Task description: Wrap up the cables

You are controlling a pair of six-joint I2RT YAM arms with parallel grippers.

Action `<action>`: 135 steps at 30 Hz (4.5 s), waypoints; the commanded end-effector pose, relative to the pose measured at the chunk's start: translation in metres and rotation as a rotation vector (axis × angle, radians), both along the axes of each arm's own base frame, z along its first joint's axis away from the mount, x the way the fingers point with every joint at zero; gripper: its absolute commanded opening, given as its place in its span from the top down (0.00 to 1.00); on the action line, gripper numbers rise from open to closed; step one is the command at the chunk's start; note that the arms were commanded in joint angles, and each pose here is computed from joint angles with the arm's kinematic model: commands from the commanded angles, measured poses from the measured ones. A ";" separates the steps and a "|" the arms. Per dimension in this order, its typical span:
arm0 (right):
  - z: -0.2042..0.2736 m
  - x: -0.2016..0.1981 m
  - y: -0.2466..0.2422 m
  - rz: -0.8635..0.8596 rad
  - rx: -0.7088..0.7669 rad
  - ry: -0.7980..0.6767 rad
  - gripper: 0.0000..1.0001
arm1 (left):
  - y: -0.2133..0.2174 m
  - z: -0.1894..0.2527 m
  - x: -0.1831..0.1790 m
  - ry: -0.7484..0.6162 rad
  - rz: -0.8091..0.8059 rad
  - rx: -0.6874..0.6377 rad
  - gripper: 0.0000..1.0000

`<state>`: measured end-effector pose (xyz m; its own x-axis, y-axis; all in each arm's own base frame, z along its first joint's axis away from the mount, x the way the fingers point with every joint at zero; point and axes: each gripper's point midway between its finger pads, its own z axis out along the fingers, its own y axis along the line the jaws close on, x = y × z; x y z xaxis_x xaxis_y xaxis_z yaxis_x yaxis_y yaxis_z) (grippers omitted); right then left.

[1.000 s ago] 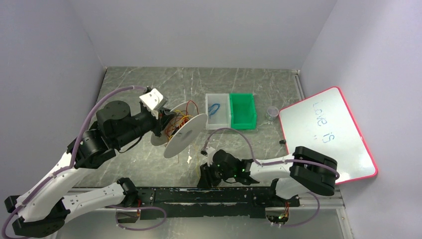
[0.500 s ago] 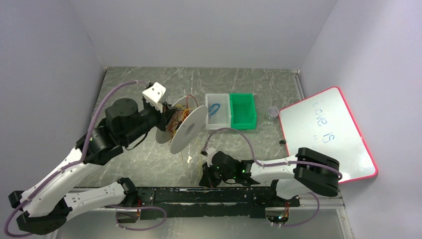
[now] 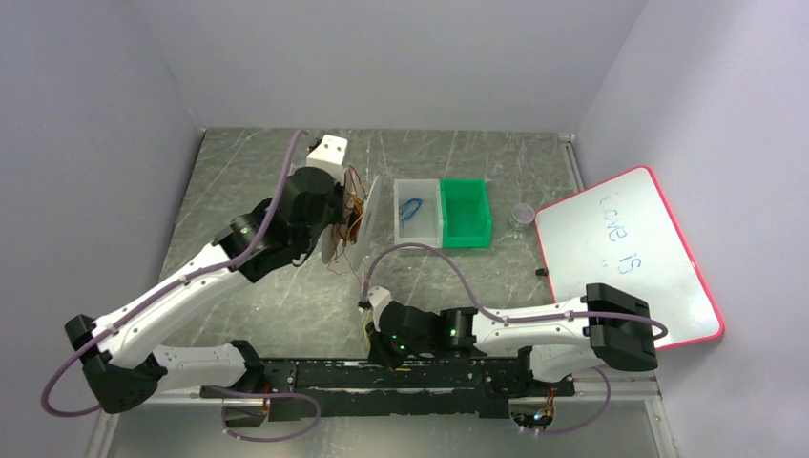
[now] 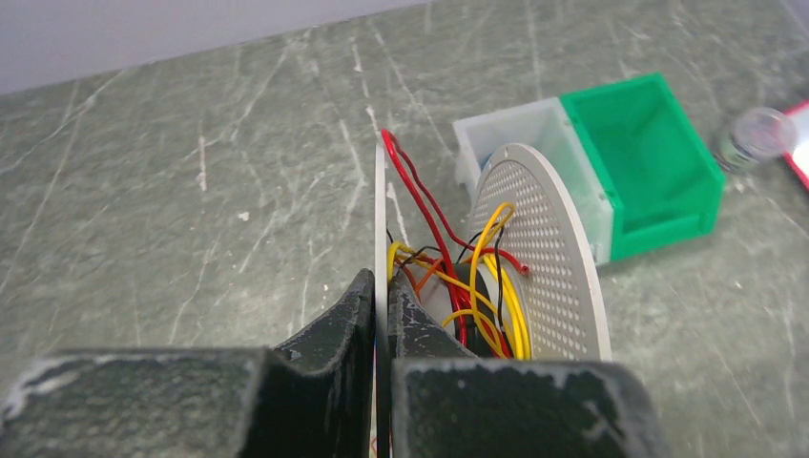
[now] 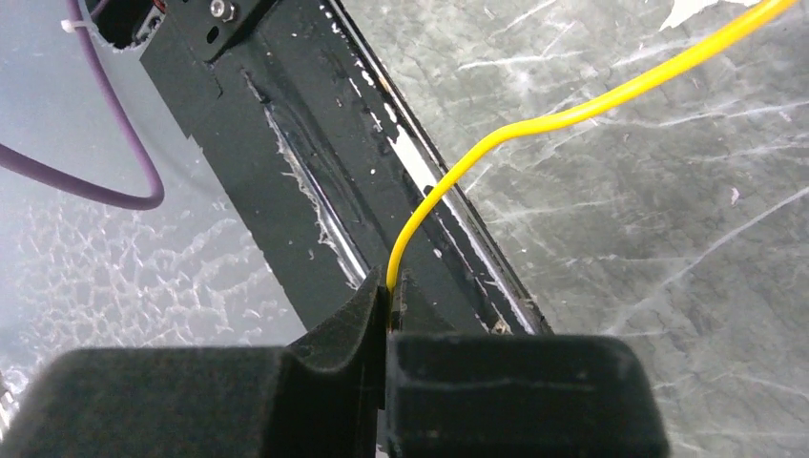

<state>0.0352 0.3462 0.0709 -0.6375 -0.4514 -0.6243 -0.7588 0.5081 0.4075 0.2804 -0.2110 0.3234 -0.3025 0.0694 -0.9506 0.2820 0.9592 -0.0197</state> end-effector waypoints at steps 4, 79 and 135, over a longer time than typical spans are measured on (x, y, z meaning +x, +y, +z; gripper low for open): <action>0.022 0.002 0.001 -0.005 -0.086 -0.111 1.00 | 0.013 0.018 0.031 -0.074 0.233 -0.058 0.93; 0.096 0.204 -0.088 -0.189 0.100 -0.364 1.00 | -0.037 -0.010 -0.101 -0.033 -0.582 -0.295 0.93; 0.159 0.127 -0.047 -0.134 0.959 0.221 1.00 | 0.026 -0.033 0.002 0.140 -0.093 -0.914 0.93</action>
<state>0.1773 0.2914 0.1915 -0.8112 0.2432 -0.5319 -0.5186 0.1213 0.8464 0.2575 -0.2026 0.2696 -0.5747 -0.5638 -0.5932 0.3155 0.5162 -0.7963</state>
